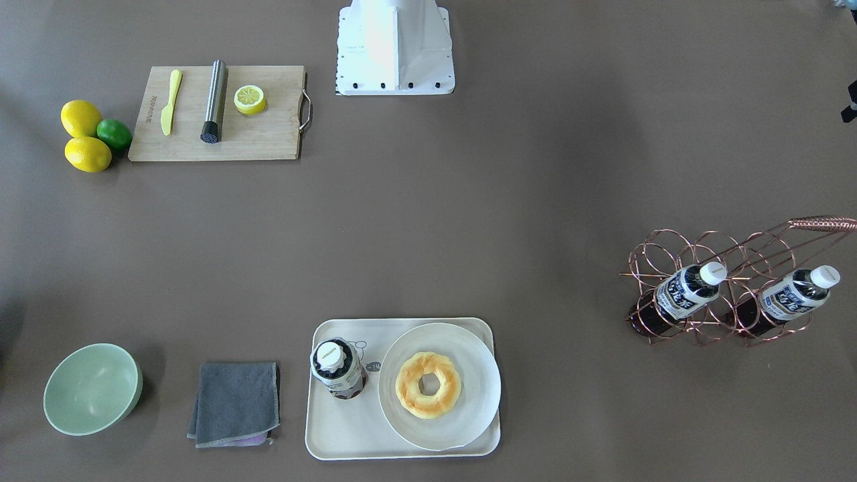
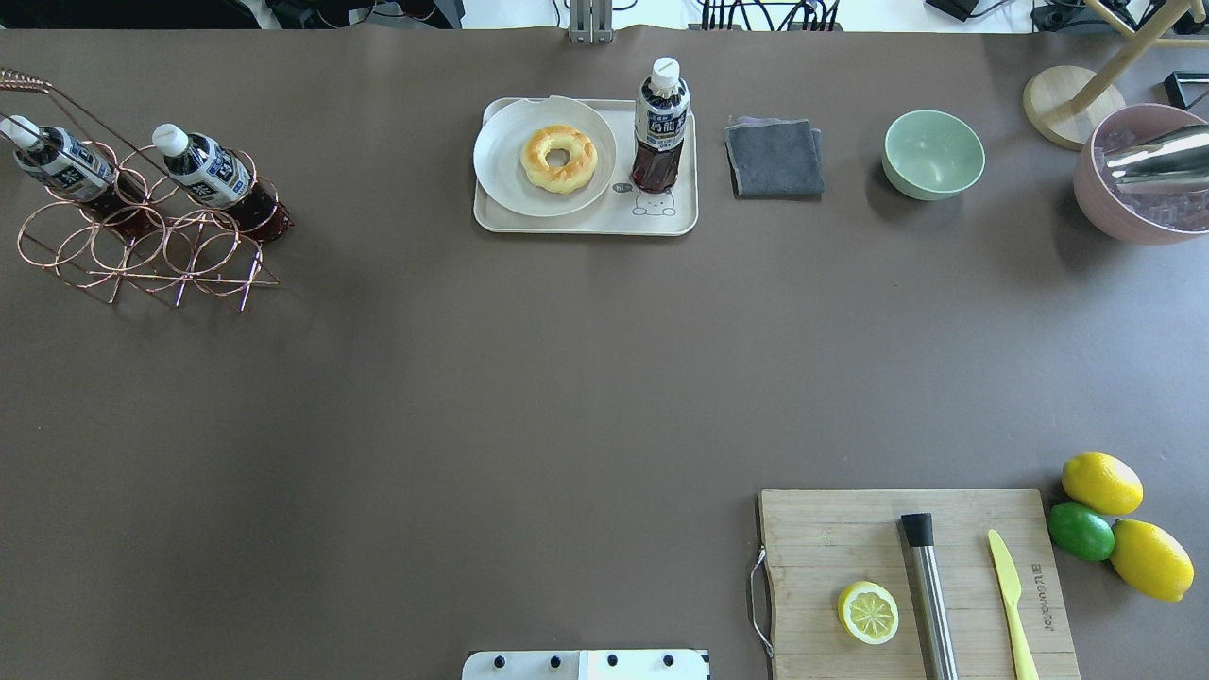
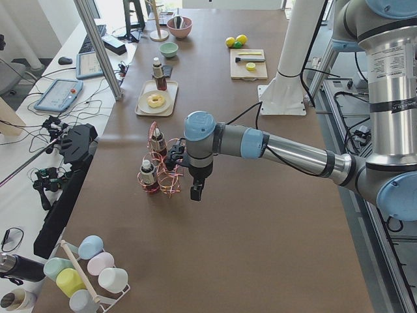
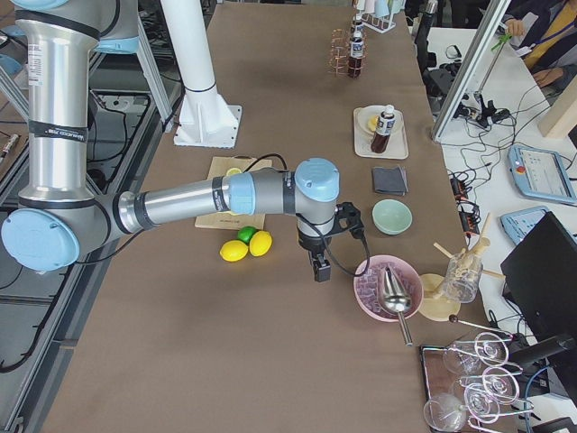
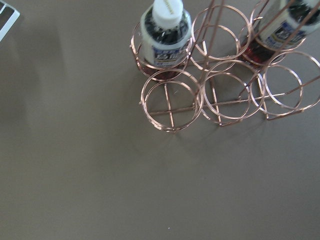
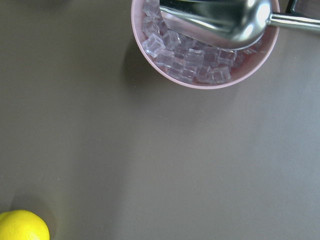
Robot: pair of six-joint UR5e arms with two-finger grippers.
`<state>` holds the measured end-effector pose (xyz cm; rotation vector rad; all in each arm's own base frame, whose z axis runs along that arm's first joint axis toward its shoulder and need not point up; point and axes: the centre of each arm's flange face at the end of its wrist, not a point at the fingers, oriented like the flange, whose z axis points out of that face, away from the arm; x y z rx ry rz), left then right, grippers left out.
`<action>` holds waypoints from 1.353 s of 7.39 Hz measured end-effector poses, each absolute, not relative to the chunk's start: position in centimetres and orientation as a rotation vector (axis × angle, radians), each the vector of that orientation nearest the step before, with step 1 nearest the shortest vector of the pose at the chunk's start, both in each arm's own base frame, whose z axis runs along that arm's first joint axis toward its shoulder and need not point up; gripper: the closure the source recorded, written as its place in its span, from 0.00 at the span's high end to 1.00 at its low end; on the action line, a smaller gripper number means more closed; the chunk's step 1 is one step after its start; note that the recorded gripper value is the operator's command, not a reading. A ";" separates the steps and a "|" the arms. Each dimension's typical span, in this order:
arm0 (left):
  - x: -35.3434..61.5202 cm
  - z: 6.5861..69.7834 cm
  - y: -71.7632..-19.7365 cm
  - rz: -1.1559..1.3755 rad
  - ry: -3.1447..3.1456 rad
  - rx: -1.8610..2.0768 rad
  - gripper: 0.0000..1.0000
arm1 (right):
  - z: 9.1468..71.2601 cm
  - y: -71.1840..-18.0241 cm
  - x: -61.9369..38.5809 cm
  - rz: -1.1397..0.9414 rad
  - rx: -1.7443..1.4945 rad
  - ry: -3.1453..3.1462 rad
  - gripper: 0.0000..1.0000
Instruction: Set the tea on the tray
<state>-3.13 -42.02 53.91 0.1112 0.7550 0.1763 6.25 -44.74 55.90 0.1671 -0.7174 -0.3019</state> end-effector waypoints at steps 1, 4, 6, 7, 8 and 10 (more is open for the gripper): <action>-3.4 54.8 -41.4 0.174 0.755 0.103 0.97 | 57.5 -43.4 7.4 -0.299 0.155 -0.712 1.00; -6.0 56.7 -40.2 0.138 0.751 0.116 0.97 | 58.6 -42.2 9.2 -0.295 0.162 -0.705 1.00; -9.7 58.4 -39.4 0.104 0.745 0.143 0.97 | 58.3 -42.5 9.0 -0.292 0.165 -0.705 1.00; -10.8 58.9 -39.0 0.094 0.742 0.154 0.97 | 58.2 -42.6 8.9 -0.292 0.165 -0.706 1.00; -11.4 59.3 -38.5 0.082 0.742 0.152 0.97 | 58.2 -42.6 8.8 -0.291 0.165 -0.708 1.00; -11.8 59.8 -37.8 0.069 0.743 0.147 0.97 | 58.3 -42.6 8.8 -0.292 0.163 -0.707 1.00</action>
